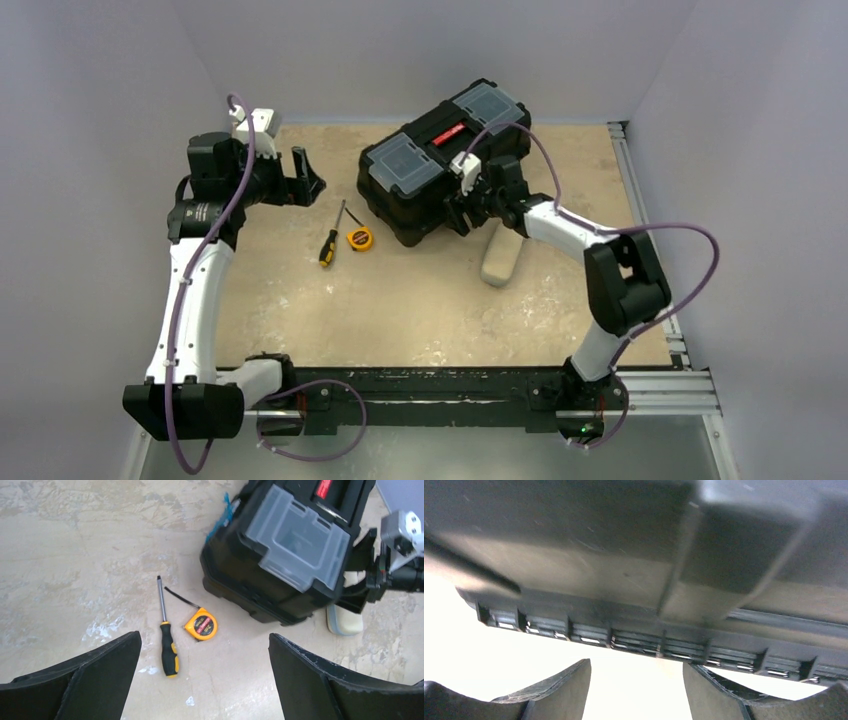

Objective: Open the umbrella

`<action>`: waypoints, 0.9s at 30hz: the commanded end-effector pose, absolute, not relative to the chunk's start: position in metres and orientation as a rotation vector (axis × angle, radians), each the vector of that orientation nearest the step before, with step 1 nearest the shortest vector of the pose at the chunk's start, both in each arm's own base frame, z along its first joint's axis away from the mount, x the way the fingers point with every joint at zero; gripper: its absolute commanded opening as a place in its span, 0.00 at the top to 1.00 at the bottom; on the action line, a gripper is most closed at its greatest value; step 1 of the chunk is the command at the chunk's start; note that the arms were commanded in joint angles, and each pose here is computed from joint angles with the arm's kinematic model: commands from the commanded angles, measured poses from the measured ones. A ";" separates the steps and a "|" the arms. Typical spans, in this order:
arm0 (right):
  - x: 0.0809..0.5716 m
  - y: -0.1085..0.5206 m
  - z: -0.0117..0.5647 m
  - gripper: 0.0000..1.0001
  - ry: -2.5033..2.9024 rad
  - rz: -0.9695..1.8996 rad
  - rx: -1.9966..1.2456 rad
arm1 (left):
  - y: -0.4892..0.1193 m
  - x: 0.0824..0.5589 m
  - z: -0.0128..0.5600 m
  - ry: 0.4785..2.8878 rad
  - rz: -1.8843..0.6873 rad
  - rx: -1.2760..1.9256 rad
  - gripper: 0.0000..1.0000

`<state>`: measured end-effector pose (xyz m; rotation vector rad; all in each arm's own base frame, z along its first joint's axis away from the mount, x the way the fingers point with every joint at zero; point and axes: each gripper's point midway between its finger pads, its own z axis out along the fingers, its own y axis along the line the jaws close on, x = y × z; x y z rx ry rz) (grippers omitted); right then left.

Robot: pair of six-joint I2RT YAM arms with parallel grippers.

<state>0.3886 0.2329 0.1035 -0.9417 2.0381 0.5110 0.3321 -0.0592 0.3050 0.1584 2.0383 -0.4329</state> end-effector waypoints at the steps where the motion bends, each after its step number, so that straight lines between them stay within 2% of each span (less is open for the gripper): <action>1: 0.477 0.272 0.182 0.31 1.774 0.476 -0.717 | -0.041 0.326 0.304 2.038 -0.336 0.152 0.00; 8: 0.519 0.318 0.186 0.25 1.702 0.569 -0.692 | -0.034 0.321 0.298 2.075 -0.333 0.165 0.00; 17: 0.556 0.340 0.199 0.14 1.617 0.574 -0.671 | -0.038 0.321 0.273 2.187 -0.392 0.208 0.00; 21: 0.551 0.348 0.217 0.08 1.591 0.614 -0.703 | -0.040 0.327 0.275 2.166 -0.401 0.231 0.00; 27: 0.492 0.322 0.235 0.03 1.676 0.649 -1.009 | -0.049 0.331 0.269 2.147 -0.454 0.350 0.00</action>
